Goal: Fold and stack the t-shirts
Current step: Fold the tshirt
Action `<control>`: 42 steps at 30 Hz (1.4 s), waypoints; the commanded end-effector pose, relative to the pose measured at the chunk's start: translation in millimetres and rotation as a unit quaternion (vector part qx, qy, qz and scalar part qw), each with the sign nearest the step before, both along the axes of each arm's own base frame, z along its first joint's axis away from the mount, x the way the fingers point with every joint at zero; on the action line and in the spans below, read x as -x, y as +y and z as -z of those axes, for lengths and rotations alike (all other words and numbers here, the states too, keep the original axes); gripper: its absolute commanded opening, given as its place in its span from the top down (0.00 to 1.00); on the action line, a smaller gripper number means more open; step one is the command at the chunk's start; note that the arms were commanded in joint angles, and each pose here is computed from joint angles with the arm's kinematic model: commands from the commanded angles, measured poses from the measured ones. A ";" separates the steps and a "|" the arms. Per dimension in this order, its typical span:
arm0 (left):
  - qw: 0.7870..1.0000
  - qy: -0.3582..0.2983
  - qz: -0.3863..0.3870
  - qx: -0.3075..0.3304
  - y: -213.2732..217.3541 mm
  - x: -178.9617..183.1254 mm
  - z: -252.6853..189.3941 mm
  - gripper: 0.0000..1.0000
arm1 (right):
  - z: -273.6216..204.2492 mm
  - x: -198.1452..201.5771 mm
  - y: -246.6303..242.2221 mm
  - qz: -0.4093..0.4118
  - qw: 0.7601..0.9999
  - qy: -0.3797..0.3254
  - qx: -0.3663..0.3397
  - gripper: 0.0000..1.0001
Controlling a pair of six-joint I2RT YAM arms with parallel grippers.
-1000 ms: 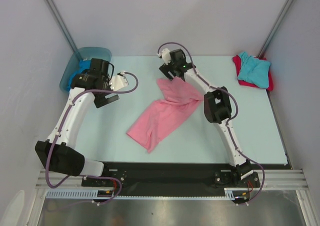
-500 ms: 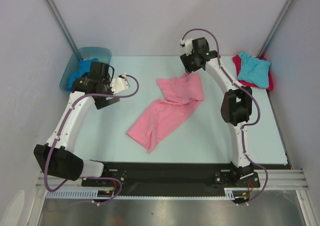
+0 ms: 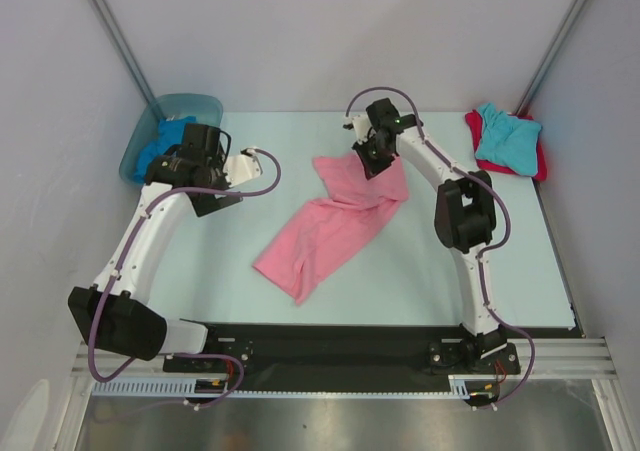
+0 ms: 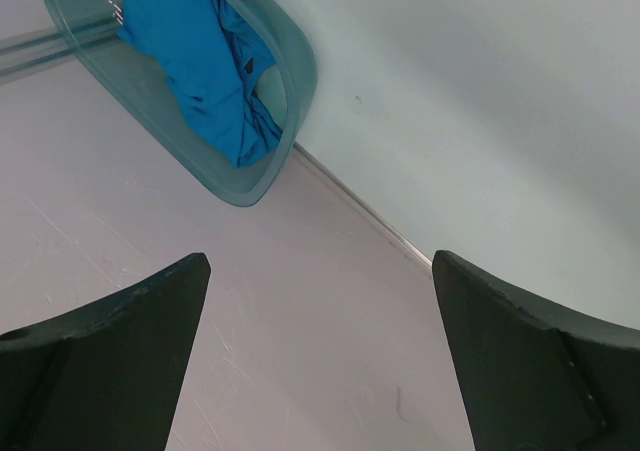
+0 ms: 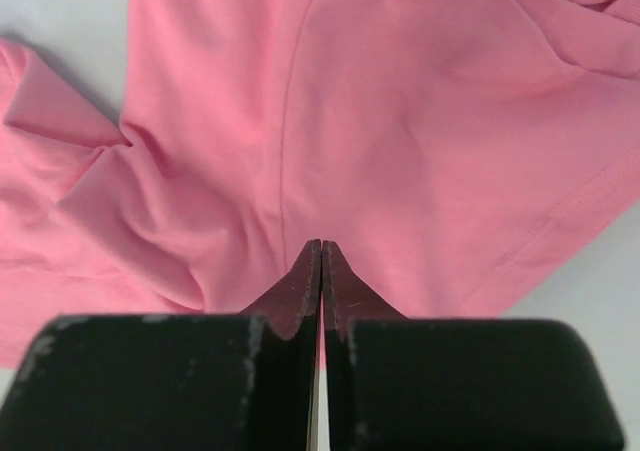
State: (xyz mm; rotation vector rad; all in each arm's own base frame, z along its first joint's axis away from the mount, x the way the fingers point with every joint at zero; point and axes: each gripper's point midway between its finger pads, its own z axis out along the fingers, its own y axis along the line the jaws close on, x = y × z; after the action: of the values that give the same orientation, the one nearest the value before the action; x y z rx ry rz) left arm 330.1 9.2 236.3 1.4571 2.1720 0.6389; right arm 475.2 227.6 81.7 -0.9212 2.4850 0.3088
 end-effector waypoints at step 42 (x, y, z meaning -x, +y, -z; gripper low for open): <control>0.998 -0.055 -0.004 -0.039 14.8 17.6 -24.7 0.00 | 79.2 -128.0 -22.9 0.030 0.974 -0.160 0.158 1.00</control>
State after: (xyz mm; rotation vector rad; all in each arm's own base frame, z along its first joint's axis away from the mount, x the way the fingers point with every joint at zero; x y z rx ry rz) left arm 318.3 20.6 252.8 1.4354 2.1163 0.7510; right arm 564.5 233.3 29.0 -0.9819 2.3598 -0.0376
